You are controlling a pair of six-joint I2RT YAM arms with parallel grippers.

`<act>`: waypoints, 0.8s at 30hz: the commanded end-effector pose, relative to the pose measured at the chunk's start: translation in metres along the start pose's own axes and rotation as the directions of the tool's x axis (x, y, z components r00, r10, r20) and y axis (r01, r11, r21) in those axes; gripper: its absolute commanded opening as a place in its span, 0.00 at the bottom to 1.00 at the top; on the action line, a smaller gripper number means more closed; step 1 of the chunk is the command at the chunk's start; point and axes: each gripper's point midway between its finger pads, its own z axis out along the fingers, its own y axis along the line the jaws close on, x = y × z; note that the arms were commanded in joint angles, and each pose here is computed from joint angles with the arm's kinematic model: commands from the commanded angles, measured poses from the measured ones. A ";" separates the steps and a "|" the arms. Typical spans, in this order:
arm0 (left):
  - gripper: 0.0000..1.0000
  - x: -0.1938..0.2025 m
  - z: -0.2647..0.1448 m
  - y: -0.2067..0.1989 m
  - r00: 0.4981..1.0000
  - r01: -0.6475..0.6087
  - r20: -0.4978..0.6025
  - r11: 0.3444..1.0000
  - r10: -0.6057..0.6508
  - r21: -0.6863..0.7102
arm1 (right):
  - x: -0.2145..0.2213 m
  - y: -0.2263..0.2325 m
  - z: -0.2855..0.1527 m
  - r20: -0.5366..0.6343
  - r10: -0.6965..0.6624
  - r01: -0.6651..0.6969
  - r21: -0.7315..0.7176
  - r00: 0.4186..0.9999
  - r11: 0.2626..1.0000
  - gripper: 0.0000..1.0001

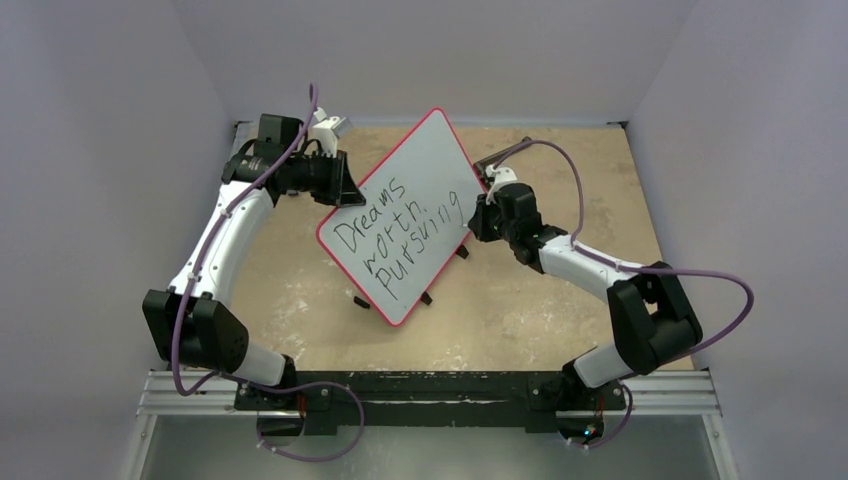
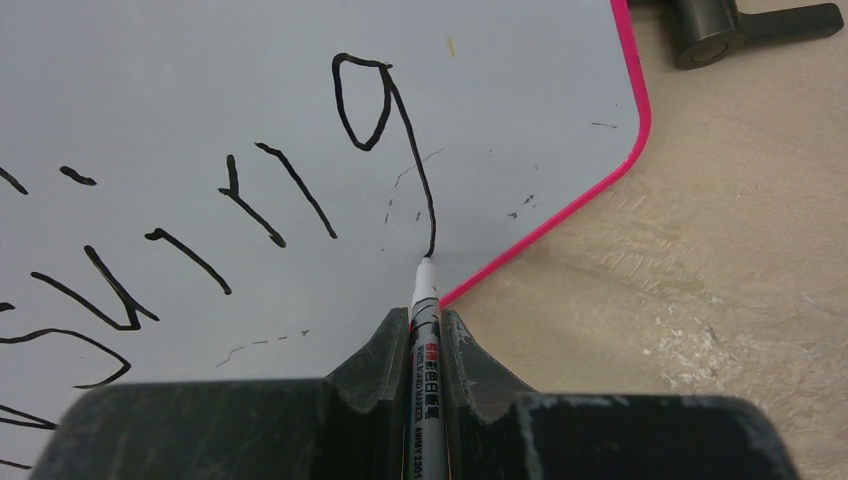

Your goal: Write a sentence on the whiteboard

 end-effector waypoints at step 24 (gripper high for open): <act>0.00 -0.023 -0.014 -0.017 0.989 -0.125 0.085 0.992 0.123 0.020 | -0.093 0.067 -0.083 0.223 0.005 0.051 -0.245 0.975 0.968 0.00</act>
